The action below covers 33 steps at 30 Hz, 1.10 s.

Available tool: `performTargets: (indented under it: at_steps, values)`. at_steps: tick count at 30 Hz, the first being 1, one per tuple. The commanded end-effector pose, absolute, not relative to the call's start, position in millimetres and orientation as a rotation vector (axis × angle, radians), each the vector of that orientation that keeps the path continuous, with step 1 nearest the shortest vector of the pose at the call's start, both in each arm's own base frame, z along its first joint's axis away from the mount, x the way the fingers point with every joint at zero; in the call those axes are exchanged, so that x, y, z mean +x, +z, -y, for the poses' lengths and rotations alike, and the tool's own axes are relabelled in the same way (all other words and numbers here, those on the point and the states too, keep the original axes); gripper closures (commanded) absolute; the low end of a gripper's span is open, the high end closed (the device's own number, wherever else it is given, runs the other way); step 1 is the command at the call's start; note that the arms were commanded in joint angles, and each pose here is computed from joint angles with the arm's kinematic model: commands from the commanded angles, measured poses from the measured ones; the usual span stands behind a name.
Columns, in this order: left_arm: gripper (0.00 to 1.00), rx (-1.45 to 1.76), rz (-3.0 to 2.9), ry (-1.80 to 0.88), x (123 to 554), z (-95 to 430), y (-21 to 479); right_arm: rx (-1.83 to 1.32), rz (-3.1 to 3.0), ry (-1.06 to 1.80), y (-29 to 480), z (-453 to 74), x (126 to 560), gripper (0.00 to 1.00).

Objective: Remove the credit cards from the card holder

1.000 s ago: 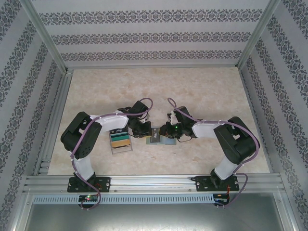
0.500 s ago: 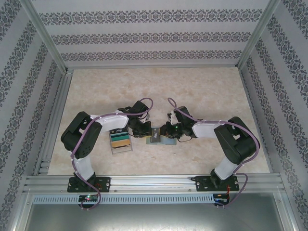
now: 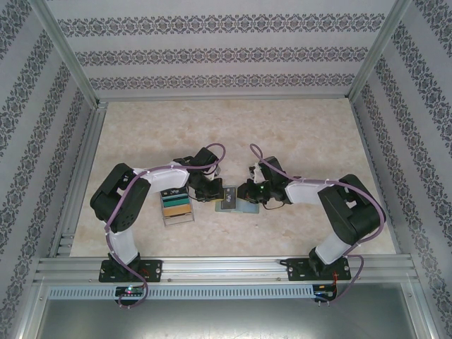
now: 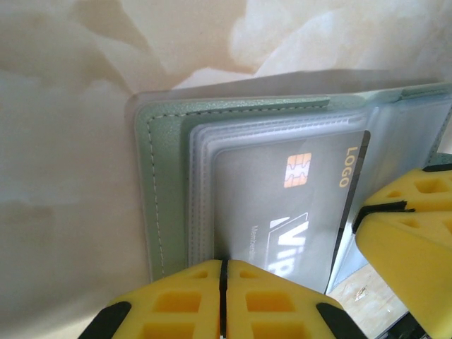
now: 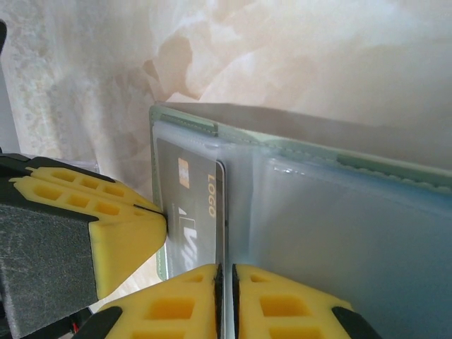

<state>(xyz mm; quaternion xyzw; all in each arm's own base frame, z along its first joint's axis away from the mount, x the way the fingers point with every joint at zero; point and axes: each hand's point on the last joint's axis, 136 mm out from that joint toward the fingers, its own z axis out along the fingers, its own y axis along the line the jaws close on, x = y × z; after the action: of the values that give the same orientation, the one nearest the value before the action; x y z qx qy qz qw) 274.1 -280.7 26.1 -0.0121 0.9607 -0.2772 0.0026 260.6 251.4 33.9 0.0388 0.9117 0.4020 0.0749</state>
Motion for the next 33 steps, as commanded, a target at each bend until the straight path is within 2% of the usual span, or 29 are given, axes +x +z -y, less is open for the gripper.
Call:
performTargets:
  at_steps: [1,17,29,31,33]
  values:
    - [0.91,-0.06,-3.108,-0.737,262,265,4,0.106,-2.727,1.204,34,-248,260,0.84]
    - [0.9,-0.053,-3.107,-0.76,262,268,6,0.053,-2.745,1.289,31,-269,258,0.86]
    - [0.9,-0.055,-3.111,-0.766,260,268,4,0.013,-2.74,1.331,35,-279,255,0.82]
    - [0.9,-0.056,-3.112,-0.768,260,268,4,0.015,-2.739,1.328,35,-279,255,0.86]
    - [0.9,-0.055,-3.113,-0.768,260,268,3,0.019,-2.744,1.322,34,-278,254,0.94]
